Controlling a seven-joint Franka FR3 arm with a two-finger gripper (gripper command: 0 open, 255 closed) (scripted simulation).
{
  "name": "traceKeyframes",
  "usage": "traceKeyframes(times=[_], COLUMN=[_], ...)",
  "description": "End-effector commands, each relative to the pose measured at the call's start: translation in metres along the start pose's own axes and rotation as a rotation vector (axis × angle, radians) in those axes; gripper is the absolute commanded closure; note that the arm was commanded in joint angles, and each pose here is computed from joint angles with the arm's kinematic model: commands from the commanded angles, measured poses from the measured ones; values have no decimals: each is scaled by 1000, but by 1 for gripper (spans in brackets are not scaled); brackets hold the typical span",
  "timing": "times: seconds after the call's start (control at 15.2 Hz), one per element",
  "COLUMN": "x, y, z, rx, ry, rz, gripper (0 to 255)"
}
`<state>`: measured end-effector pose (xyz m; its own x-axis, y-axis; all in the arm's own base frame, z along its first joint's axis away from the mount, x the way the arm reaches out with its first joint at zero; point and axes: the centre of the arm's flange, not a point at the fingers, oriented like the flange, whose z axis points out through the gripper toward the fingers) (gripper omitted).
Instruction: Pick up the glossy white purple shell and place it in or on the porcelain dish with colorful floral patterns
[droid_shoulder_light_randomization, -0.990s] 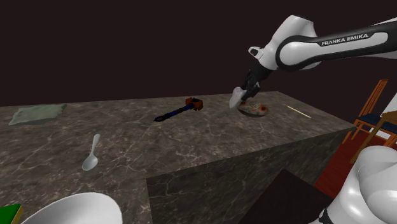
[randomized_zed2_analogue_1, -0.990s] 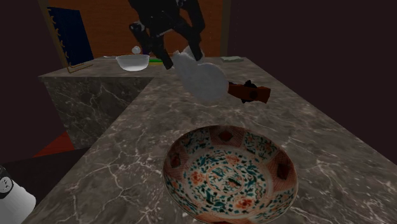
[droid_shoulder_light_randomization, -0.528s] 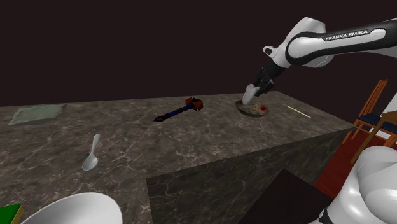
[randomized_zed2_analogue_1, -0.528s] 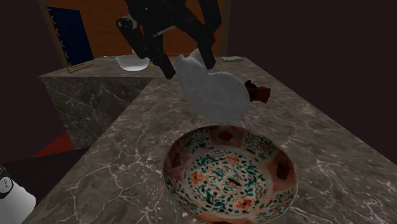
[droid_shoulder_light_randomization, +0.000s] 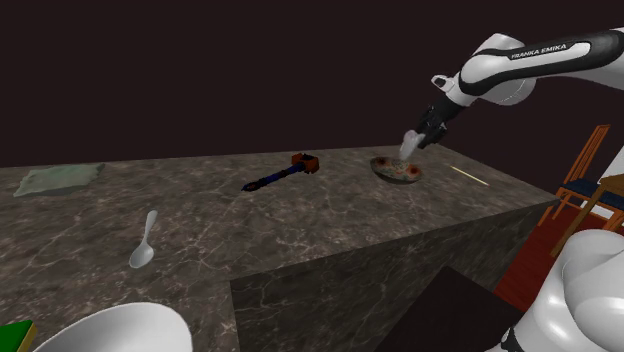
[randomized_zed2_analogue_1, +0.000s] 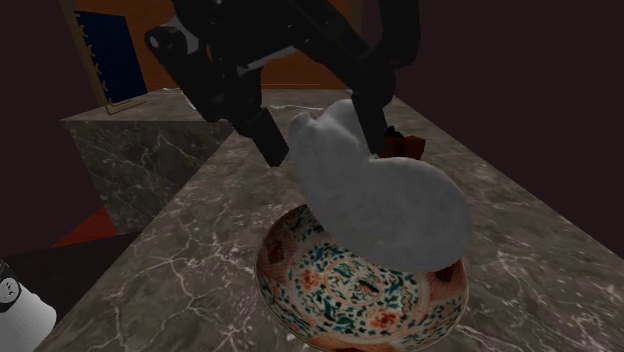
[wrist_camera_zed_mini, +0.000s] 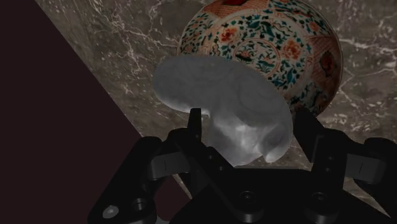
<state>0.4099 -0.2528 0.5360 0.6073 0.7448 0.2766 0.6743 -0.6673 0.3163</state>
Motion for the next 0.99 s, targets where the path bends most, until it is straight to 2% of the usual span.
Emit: traceKeyframes(times=[0.0, 0.92], x=[-6, -26], y=[0, -23], z=[6, 72], rx=[-1, -1], ry=[0, 0], rz=[-2, -2], gripper=[255, 255])
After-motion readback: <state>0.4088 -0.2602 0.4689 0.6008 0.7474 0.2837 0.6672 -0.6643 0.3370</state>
